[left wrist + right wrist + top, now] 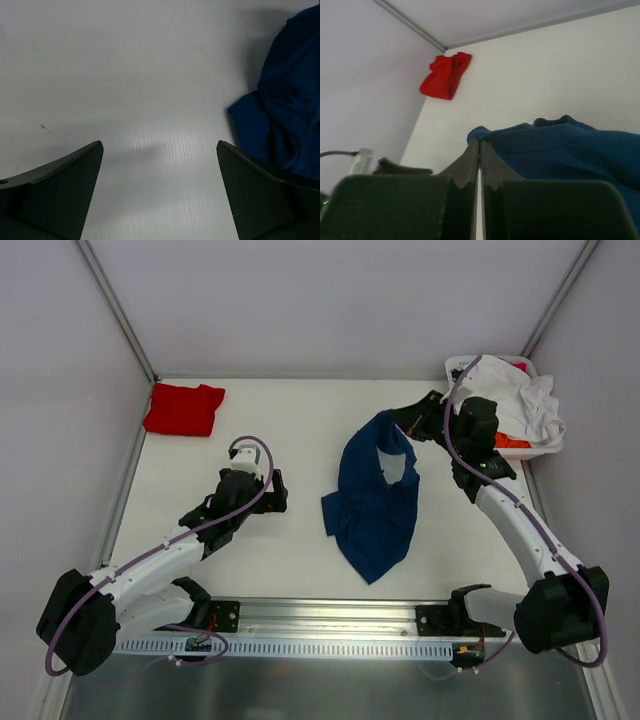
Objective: Fold and stack the t-shirts
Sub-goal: Move the tshirt to the center of the board
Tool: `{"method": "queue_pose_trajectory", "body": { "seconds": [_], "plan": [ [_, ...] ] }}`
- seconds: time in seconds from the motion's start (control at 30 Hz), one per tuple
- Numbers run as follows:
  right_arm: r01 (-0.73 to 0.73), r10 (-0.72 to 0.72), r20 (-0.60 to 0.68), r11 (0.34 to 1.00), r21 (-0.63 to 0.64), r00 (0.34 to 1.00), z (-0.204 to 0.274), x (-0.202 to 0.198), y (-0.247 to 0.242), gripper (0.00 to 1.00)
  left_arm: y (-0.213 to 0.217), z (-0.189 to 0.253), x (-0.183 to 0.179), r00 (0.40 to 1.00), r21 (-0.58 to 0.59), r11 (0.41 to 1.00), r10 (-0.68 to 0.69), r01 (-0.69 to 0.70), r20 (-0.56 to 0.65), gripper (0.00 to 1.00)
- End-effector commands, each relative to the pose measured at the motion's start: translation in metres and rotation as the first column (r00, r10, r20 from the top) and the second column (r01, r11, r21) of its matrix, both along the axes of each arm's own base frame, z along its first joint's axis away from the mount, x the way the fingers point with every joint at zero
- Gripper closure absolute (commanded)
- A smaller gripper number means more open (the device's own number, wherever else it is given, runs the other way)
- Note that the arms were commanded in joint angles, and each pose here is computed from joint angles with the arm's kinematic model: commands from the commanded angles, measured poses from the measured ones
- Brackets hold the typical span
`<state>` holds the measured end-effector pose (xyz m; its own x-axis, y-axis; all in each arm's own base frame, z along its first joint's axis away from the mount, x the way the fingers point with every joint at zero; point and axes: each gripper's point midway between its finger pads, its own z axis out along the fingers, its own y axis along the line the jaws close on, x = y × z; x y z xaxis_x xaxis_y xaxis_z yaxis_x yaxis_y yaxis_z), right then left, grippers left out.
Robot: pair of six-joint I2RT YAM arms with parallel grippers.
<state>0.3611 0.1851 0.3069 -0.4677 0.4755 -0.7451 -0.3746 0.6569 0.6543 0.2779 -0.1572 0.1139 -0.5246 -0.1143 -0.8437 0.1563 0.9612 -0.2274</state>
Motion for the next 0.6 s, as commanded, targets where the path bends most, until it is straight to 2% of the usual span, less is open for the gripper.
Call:
{"method": "queue_pose_trajectory", "body": {
  "seconds": [0.0, 0.1, 0.13, 0.2, 0.27, 0.3, 0.37, 0.4, 0.47, 0.53, 0.57],
  "plan": [
    [0.133, -0.117, 0.137, 0.984, -0.115, 0.984, 0.008, 0.034, -0.016, 1.0, -0.013, 0.009, -0.005, 0.999, -0.065, 0.997, -0.032, 0.033, 0.015, 0.01],
    [0.192, -0.179, 0.087, 0.963, -0.186, 0.98, -0.021, 0.064, -0.023, 1.0, -0.017, 0.006, -0.006, 0.999, -0.069, 0.997, -0.042, 0.042, 0.004, 0.01],
    [0.205, -0.188, 0.101, 0.958, -0.202, 0.977, -0.016, 0.073, -0.023, 1.0, -0.018, 0.004, -0.007, 0.999, -0.067, 0.997, -0.043, 0.043, -0.003, 0.01],
    [0.247, -0.24, 0.058, 0.934, -0.259, 0.969, -0.044, 0.096, -0.029, 0.99, -0.02, 0.003, -0.008, 0.999, -0.072, 0.996, -0.045, 0.044, -0.01, 0.01],
    [0.294, -0.289, 0.06, 0.911, -0.29, 0.955, -0.046, 0.117, -0.035, 1.0, -0.022, 0.001, -0.009, 0.999, -0.071, 0.996, -0.048, 0.047, -0.013, 0.01],
    [0.306, -0.319, 0.016, 0.892, -0.333, 0.948, -0.072, 0.129, -0.038, 1.0, -0.022, 0.0, -0.01, 0.999, -0.069, 0.996, -0.049, 0.048, -0.015, 0.01],
    [0.341, -0.358, 0.013, 0.876, -0.342, 0.934, -0.075, 0.149, -0.043, 1.0, -0.024, -0.001, -0.012, 0.998, -0.07, 0.996, -0.052, 0.05, -0.02, 0.01],
    [0.338, -0.378, -0.034, 0.863, -0.375, 0.925, -0.101, 0.16, -0.045, 1.0, -0.024, -0.002, -0.012, 0.998, -0.067, 0.996, -0.053, 0.052, -0.023, 0.01],
    [0.37, -0.412, -0.028, 0.846, -0.383, 0.911, -0.101, 0.179, -0.049, 1.0, -0.027, -0.003, -0.014, 0.998, -0.065, 0.996, -0.06, 0.058, -0.027, 0.01],
    [0.375, -0.449, -0.083, 0.822, -0.429, 0.89, -0.133, 0.194, -0.058, 1.0, -0.026, -0.003, -0.015, 0.998, -0.058, 0.997, -0.056, 0.054, -0.03, 0.02],
    [0.393, -0.458, -0.069, 0.821, -0.414, 0.886, -0.124, 0.206, -0.058, 1.0, -0.027, -0.004, -0.016, 0.998, -0.054, 0.997, -0.059, 0.057, -0.033, 0.02]
  ]
}}
